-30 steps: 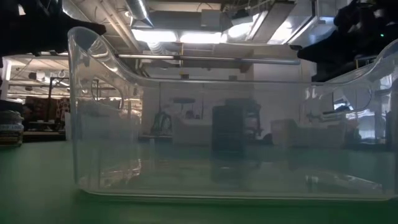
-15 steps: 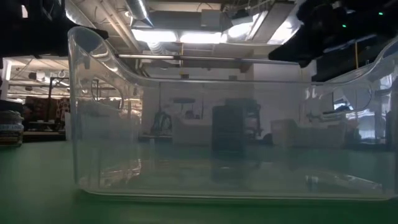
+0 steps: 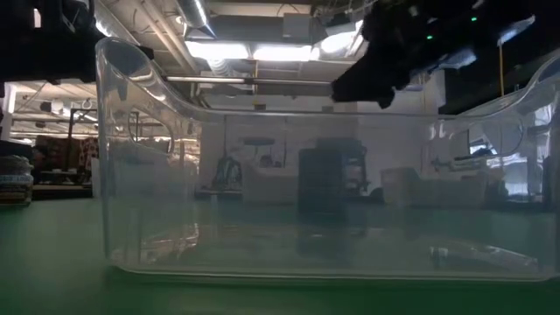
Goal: Sort spices by type
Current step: Put the green seasoning can into the right white bin
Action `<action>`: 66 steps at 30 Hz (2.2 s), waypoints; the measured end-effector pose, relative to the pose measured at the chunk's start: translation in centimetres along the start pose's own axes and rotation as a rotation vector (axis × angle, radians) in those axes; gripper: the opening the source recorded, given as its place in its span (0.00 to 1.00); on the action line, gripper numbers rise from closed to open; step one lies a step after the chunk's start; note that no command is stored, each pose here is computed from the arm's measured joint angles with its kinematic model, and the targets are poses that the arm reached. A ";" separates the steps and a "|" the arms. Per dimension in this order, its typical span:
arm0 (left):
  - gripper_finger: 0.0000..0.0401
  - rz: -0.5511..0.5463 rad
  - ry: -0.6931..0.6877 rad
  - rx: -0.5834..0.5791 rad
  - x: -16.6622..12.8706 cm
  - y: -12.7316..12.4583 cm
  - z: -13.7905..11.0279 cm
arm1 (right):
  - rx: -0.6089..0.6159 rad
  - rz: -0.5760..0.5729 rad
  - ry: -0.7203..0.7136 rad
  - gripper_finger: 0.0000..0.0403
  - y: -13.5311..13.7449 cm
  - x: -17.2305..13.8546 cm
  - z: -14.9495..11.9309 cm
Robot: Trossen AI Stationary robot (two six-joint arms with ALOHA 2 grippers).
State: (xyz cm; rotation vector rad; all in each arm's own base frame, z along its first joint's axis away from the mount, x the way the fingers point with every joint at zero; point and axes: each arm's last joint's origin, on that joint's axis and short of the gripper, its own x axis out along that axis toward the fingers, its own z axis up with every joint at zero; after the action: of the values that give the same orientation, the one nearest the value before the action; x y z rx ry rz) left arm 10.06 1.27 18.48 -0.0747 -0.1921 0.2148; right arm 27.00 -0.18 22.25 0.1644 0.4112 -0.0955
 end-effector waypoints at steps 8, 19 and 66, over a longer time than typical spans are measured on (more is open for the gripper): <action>0.00 0.001 0.017 0.002 0.1 0.0 -0.2 | -0.007 -0.025 0.097 0.68 0.0 3.0 -1.2; 0.00 0.001 0.012 0.000 0.1 0.0 -0.1 | 0.020 -0.022 0.207 0.70 -0.3 5.0 -3.5; 0.00 0.002 0.018 -0.005 0.1 0.0 -0.2 | -0.122 -0.621 0.028 0.36 -2.3 -4.9 3.7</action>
State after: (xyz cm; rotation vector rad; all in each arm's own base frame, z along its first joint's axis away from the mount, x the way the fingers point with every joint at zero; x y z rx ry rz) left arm 10.17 1.28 18.33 -0.0823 -0.1743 0.2153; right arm 23.72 -2.82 27.24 -0.0882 0.4838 -0.6779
